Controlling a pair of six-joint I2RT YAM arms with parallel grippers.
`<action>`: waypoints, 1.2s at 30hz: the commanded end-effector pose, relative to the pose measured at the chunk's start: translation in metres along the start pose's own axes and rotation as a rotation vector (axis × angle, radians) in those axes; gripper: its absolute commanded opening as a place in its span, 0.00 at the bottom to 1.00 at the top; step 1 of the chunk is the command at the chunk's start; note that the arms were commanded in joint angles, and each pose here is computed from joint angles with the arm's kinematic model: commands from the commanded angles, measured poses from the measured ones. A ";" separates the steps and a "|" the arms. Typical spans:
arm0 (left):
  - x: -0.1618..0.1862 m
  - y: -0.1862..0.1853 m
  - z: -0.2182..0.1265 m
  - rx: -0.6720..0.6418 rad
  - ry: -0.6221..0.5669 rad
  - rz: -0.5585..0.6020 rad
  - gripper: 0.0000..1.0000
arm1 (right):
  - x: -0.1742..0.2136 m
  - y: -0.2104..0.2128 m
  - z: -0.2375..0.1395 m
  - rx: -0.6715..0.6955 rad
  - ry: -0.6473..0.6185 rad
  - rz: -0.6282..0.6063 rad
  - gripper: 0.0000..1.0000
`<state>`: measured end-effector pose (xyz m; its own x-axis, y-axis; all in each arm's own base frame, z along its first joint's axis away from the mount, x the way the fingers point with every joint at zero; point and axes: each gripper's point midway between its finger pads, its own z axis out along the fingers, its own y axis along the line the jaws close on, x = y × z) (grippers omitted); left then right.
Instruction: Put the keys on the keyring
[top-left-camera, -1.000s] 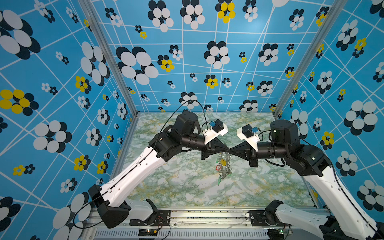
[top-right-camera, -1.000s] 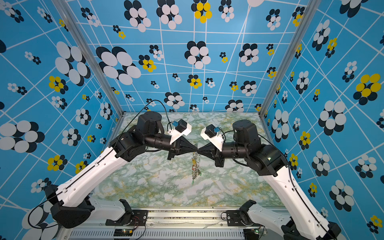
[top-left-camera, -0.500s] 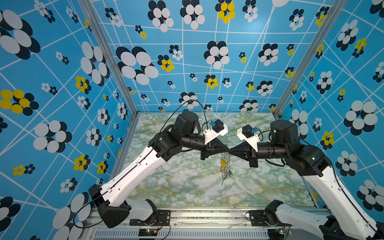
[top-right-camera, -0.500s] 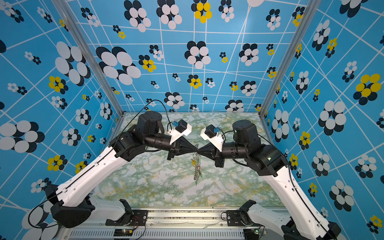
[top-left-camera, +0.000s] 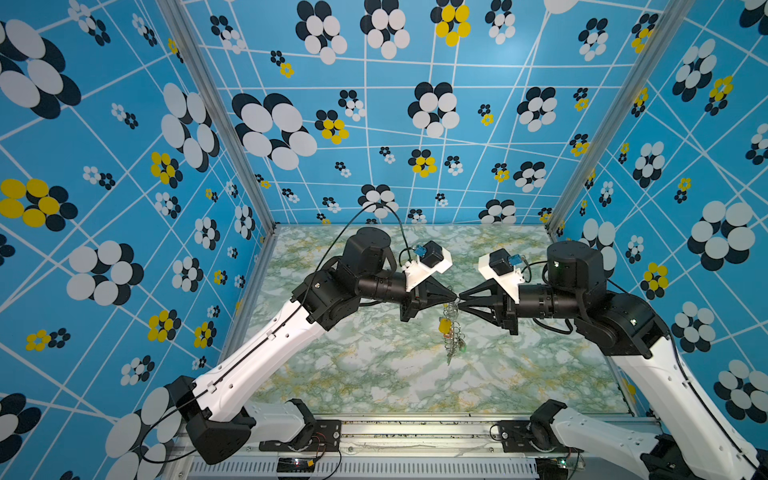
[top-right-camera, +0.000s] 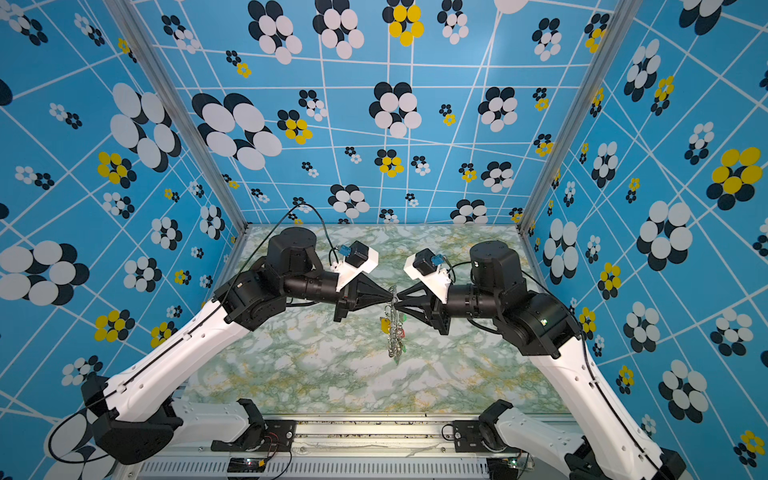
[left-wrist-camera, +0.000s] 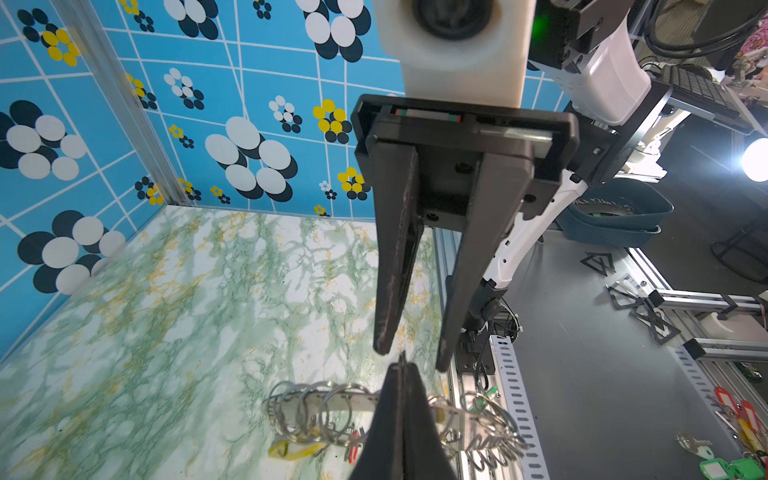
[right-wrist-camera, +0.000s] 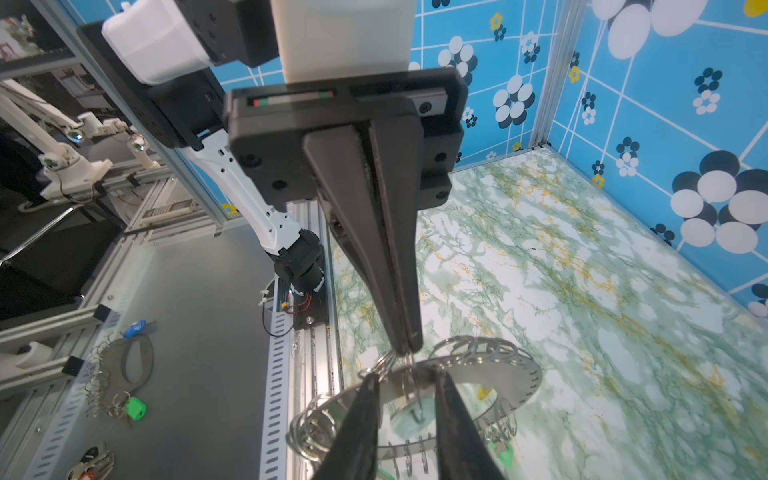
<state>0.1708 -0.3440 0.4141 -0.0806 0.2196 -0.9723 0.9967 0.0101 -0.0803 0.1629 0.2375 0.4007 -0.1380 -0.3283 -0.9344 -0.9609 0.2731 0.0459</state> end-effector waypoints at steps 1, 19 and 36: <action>-0.032 -0.001 -0.016 -0.033 -0.122 0.065 0.00 | -0.003 -0.001 -0.004 0.016 -0.024 -0.012 0.33; -0.049 -0.013 -0.025 0.037 -0.217 0.089 0.00 | -0.023 -0.010 -0.006 0.030 -0.111 -0.023 0.34; -0.055 -0.012 -0.026 0.028 -0.246 0.111 0.00 | -0.030 -0.006 -0.003 -0.031 -0.153 0.006 0.07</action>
<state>0.1692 -0.3381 0.4577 -0.0215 0.0276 -0.9994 0.9995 -0.0236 -0.0222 0.1736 0.2415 0.4281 -0.1099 -0.1990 -0.9738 -0.9621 0.2672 0.0540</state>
